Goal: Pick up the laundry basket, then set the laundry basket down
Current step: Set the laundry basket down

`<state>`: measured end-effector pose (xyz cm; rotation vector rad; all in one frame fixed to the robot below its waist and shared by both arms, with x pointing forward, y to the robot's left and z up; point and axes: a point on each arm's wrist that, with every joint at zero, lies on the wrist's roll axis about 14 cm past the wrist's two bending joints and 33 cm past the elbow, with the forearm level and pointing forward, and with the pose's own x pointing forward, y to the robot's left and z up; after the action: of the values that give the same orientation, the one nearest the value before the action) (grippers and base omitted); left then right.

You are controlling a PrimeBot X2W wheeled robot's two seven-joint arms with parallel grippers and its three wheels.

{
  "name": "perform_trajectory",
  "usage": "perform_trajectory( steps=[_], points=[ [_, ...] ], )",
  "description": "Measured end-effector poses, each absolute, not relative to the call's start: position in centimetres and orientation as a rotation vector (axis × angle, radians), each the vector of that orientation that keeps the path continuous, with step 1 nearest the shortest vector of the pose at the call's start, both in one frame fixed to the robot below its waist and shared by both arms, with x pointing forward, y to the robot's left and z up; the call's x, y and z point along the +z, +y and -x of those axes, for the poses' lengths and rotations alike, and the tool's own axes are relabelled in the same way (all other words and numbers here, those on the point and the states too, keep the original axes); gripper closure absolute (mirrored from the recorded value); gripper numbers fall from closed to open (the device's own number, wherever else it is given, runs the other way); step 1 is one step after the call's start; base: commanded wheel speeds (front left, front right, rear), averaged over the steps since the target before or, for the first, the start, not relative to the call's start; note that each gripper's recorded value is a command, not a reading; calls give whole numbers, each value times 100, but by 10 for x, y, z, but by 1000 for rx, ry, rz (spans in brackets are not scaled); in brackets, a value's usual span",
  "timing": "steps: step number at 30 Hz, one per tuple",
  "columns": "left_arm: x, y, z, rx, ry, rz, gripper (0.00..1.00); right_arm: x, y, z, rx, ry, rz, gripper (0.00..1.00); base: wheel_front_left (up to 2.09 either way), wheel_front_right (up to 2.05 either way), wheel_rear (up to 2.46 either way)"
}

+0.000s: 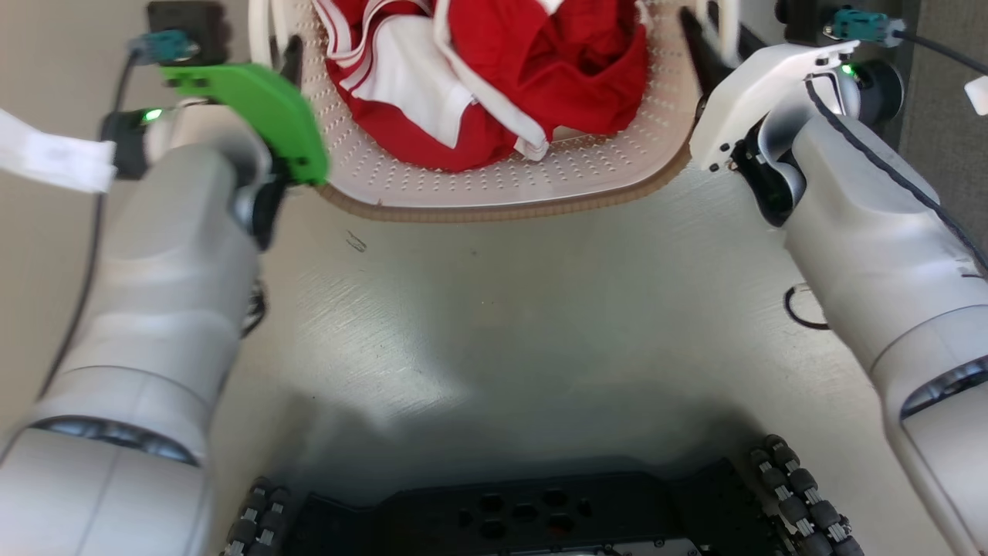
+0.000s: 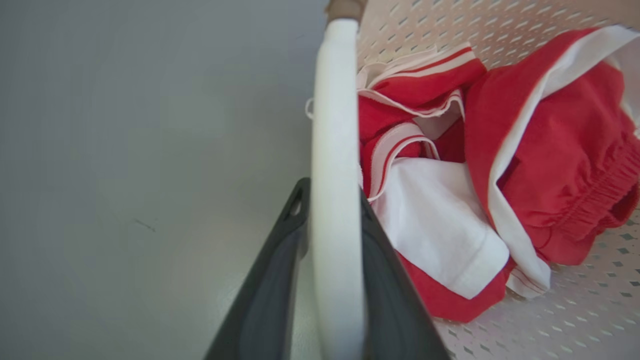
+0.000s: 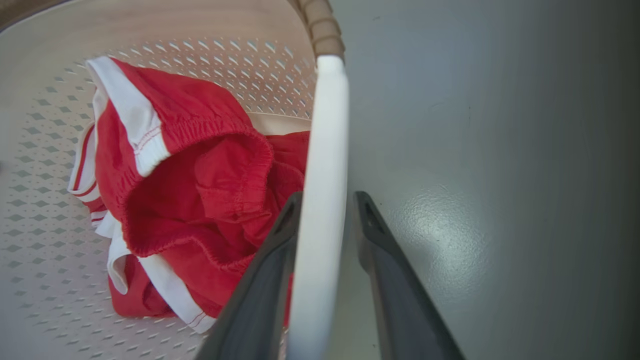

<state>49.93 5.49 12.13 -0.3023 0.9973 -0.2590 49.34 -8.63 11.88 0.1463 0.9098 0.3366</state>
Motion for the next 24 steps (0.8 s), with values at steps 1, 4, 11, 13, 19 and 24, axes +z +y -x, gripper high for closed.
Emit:
perform_trajectory(
  steps=[1,4,11,13,19,24],
  points=[
    [120,61,-499,-256,1003,289,0,119,-85,-494,356,905,-127,0,0,0,0],
    [118,74,-500,-249,1002,263,0,120,-92,-497,357,899,-103,0,0,0,0],
    [125,72,-504,-252,980,268,0,125,-93,-499,365,888,-89,0,0,0,0],
    [129,73,-507,-248,969,269,0,129,-94,-502,364,874,-86,0,0,0,0],
    [147,78,-504,-230,934,271,0,145,-97,-497,356,862,-87,0,0,0,0],
    [168,79,-505,-236,886,260,0,167,-97,-499,347,827,-102,0,0,0,0]
  ],
)
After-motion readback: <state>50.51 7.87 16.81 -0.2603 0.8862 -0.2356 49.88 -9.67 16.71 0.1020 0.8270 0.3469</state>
